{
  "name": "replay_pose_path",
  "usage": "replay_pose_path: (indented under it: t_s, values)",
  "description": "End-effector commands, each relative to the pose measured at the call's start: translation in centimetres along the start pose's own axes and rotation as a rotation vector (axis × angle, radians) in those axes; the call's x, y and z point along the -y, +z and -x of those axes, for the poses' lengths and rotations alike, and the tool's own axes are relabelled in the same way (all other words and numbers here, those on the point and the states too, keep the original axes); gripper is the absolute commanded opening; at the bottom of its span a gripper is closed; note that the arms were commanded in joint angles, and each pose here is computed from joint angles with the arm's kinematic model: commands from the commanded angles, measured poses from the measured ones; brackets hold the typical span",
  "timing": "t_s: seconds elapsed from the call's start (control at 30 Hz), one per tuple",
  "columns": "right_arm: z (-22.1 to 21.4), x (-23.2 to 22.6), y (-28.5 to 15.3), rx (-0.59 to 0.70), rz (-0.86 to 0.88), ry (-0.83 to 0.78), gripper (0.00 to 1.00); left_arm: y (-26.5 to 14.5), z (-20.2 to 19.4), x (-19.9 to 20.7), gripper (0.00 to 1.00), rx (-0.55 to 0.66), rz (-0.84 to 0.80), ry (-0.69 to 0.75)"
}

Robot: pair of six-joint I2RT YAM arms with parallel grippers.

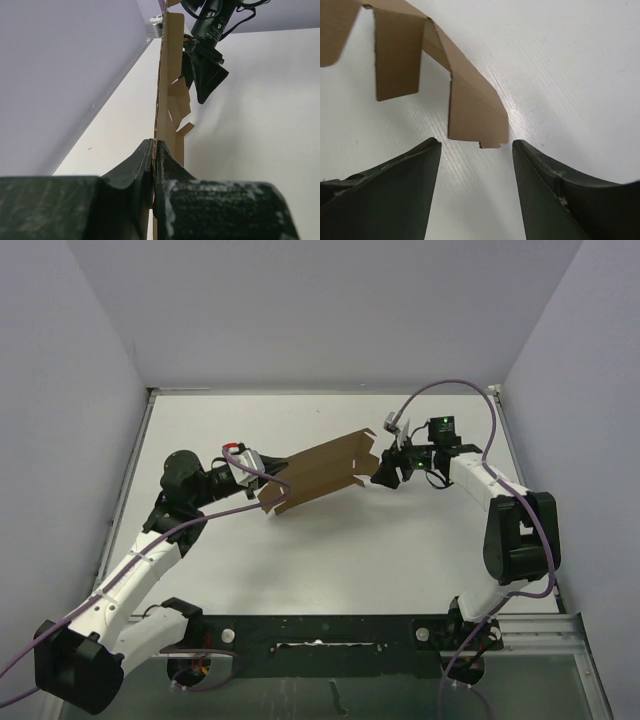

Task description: Fold the paper box

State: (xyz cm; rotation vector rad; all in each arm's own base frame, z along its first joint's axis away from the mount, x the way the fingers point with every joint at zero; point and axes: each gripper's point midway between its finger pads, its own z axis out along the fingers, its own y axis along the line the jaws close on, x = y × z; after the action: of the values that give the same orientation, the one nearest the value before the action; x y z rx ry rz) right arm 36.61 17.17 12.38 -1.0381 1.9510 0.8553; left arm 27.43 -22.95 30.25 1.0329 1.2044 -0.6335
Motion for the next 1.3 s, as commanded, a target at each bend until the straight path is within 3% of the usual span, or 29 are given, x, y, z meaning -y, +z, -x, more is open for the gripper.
replay_pose_path:
  t_s: [0.0, 0.33, 0.4, 0.53, 0.6, 1.0, 1.27]
  values:
    - [3.0, 2.0, -1.0, 0.074, -0.129, -0.127, 0.60, 0.2, 3.7, -0.6, 0.00, 0.093, -0.001, 0.054]
    - [4.9, 0.0, -0.9, 0.165, -0.034, -0.308, 0.60, 0.5, 3.5, -0.5, 0.00, 0.092, -0.021, 0.029]
    - [5.1, -0.5, -0.3, 0.162, -0.020, -0.341, 0.47, 0.6, 3.6, -0.4, 0.00, 0.095, -0.025, 0.021]
    - [4.7, 0.1, 0.1, 0.117, -0.045, -0.348, 0.09, 0.6, 3.7, -0.5, 0.00, 0.089, -0.026, -0.001]
    - [4.4, 0.6, -0.1, 0.103, -0.075, -0.358, 0.00, 0.6, 3.5, -0.6, 0.00, 0.079, -0.020, -0.031]
    - [2.2, 0.2, 0.0, 0.149, -0.147, -0.370, 0.00, 0.5, -0.2, 1.2, 0.00, -0.029, -0.024, -0.528]
    - [1.5, -0.4, 0.3, 0.155, -0.130, -0.368, 0.00, 0.6, -2.1, 0.9, 0.00, -0.140, 0.029, -0.705]
